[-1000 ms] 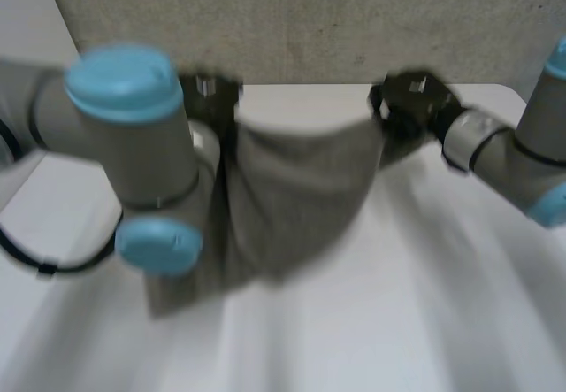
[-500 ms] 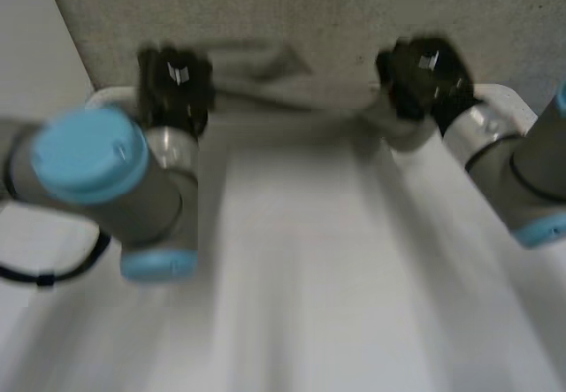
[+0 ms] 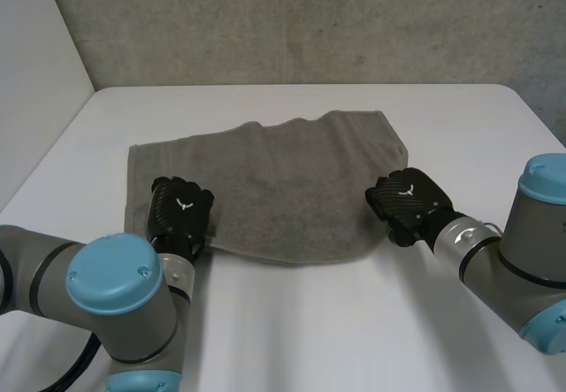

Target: Fold the towel.

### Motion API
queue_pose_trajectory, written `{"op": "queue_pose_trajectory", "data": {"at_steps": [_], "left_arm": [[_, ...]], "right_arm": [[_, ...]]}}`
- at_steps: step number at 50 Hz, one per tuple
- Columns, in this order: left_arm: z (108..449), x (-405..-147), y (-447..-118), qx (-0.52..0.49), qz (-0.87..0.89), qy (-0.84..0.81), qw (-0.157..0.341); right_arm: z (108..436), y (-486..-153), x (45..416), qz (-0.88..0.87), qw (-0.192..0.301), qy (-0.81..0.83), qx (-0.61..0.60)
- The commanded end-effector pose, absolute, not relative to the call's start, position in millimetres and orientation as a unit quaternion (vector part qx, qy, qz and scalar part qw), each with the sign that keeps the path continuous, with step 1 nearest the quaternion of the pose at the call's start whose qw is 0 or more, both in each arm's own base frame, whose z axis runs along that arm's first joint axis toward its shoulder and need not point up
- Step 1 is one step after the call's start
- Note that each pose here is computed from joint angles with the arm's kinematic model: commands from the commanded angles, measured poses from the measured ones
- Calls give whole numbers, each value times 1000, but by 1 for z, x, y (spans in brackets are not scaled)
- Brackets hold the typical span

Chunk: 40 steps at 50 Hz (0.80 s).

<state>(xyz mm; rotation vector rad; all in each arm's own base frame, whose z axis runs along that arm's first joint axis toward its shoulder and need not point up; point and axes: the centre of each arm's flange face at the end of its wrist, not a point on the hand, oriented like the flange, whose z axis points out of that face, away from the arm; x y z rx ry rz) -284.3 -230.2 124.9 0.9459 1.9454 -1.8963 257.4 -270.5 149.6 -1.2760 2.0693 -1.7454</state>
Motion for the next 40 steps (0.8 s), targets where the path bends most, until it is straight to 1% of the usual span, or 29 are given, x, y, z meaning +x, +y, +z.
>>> {"op": "queue_pose_trajectory", "data": {"at_steps": [1, 4, 14, 17, 19, 20, 22, 25, 27, 28, 30, 36, 40], "left_arm": [[127, -280, -233, 318, -655, 672, 135], [127, -278, -235, 315, -655, 672, 138], [126, -270, -244, 305, -652, 678, 149], [125, -269, -244, 305, -651, 678, 150], [125, -269, -245, 305, -651, 679, 151], [125, -269, -245, 304, -651, 679, 151], [125, -269, -245, 304, -652, 678, 151], [126, -268, -246, 302, -653, 677, 152], [125, -268, -246, 302, -653, 677, 154], [126, -268, -246, 302, -653, 677, 154], [126, -268, -246, 302, -653, 677, 154], [128, -264, -251, 293, -655, 678, 160], [136, -257, -259, 276, -664, 675, 167]], "right_arm": [[140, -287, 249, -595, 40, 720, -356], [136, -293, 247, -604, 27, 721, -339], [122, -301, 250, -598, 27, 728, -334], [120, -301, 249, -593, 36, 737, -323], [120, -301, 250, -591, 58, 747, -299], [120, -301, 250, -591, 58, 747, -299], [121, -301, 250, -585, 81, 760, -272], [121, -300, 249, -582, 92, 766, -258], [121, -300, 249, -574, 113, 777, -232], [121, -300, 249, -574, 113, 777, -231], [122, -300, 250, -572, 131, 782, -212], [128, -304, 255, -581, 145, 775, -201], [127, -308, 257, -585, 145, 773, -201]]}}
